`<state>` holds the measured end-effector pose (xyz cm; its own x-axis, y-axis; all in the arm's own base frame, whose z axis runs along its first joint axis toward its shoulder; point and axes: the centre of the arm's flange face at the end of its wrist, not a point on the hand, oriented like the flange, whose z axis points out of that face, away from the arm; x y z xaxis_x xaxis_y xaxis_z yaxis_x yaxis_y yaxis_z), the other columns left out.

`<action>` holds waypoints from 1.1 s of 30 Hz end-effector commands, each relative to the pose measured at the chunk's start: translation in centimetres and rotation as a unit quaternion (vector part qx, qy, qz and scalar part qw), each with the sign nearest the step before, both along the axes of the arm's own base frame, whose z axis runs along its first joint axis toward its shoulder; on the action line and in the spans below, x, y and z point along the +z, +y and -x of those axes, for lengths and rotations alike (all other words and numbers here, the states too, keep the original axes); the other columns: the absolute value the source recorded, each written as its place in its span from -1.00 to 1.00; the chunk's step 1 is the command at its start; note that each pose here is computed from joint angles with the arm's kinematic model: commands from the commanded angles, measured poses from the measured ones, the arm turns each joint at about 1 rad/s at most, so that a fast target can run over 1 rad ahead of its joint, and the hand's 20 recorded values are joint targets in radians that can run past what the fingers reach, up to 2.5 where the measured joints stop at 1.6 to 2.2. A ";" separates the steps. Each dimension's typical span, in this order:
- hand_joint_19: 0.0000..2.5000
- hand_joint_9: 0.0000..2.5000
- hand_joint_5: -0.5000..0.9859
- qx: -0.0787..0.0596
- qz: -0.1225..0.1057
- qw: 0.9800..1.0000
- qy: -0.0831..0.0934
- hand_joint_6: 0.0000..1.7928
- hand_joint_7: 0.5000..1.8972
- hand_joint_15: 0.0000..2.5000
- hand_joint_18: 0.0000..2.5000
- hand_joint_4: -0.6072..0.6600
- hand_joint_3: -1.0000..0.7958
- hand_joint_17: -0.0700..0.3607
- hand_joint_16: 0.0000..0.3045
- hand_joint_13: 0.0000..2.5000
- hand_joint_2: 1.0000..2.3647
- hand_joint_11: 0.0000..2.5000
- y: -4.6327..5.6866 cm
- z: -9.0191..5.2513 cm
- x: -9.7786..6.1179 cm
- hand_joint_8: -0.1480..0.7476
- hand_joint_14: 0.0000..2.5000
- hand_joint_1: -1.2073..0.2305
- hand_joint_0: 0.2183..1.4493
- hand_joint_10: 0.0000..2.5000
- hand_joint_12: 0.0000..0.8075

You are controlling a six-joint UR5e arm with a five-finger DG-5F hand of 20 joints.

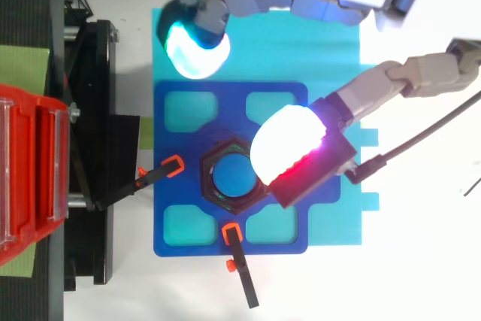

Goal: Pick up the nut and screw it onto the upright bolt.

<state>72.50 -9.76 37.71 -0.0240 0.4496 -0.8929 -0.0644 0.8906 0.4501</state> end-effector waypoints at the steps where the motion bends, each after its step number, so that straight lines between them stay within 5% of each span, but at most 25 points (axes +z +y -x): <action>1: -1.00 -0.79 -0.60 0.027 0.000 1.000 -0.011 -0.44 -0.70 -1.00 -1.00 0.27 -0.44 -0.12 -0.65 -0.94 -1.00 -1.00 0.4 -0.2 0.8 -0.15 -1.00 0.42 -0.56 -1.00 -0.11; 5: -1.00 -0.80 -0.60 0.035 0.002 0.999 -0.017 -0.44 -0.73 -1.00 -1.00 0.26 -0.44 -0.12 -0.65 -0.95 -1.00 -1.00 1.6 -0.7 0.4 -0.16 -1.00 0.43 -0.57 -1.00 -0.11; 9: -1.00 -0.81 -0.60 0.023 0.000 1.000 -0.014 -0.44 -0.74 -1.00 -1.00 0.26 -0.44 -0.11 -0.65 -0.96 -1.00 -1.00 3.1 -0.8 -0.5 -0.16 -1.00 0.44 -0.57 -1.00 -0.12; 10: -1.00 -0.81 -0.60 0.025 -0.002 1.000 -0.013 -0.44 -0.74 -1.00 -1.00 0.26 -0.44 -0.11 -0.65 -0.96 -1.00 -1.00 4.5 -0.9 -0.7 -0.16 -1.00 0.44 -0.57 -1.00 -0.11; 14: -1.00 -0.81 -0.61 0.033 0.000 0.999 -0.010 -0.44 -0.74 -1.00 -1.00 0.25 -0.44 -0.11 -0.64 -0.96 -1.00 -1.00 5.7 -0.9 -1.1 -0.16 -1.00 0.45 -0.57 -1.00 -0.11; 18: -1.00 -0.81 -0.61 0.034 0.000 0.999 -0.008 -0.44 -0.73 -1.00 -1.00 0.25 -0.44 -0.10 -0.64 -0.96 -1.00 -1.00 6.2 -0.7 -2.2 -0.16 -1.00 0.45 -0.57 -1.00 -0.11; 22: -1.00 -0.81 -0.60 0.038 -0.004 0.998 -0.044 -0.44 -0.73 -1.00 -1.00 0.26 -0.44 -0.10 -0.64 -0.95 -1.00 -1.00 7.0 -1.2 -3.1 -0.15 -1.00 0.45 -0.57 -1.00 -0.11; 25: -1.00 -0.80 -0.60 0.038 -0.005 0.998 -0.053 -0.44 -0.73 -1.00 -1.00 0.26 -0.44 -0.11 -0.64 -0.95 -1.00 -1.00 7.0 -1.2 -3.5 -0.15 -1.00 0.45 -0.56 -1.00 -0.12; 33: -1.00 -0.80 -0.59 0.038 0.001 0.999 -0.032 -0.44 -0.70 -1.00 -1.00 0.28 -0.44 -0.11 -0.64 -0.95 -1.00 -1.00 7.1 -0.8 -4.2 -0.15 -1.00 0.45 -0.56 -1.00 -0.12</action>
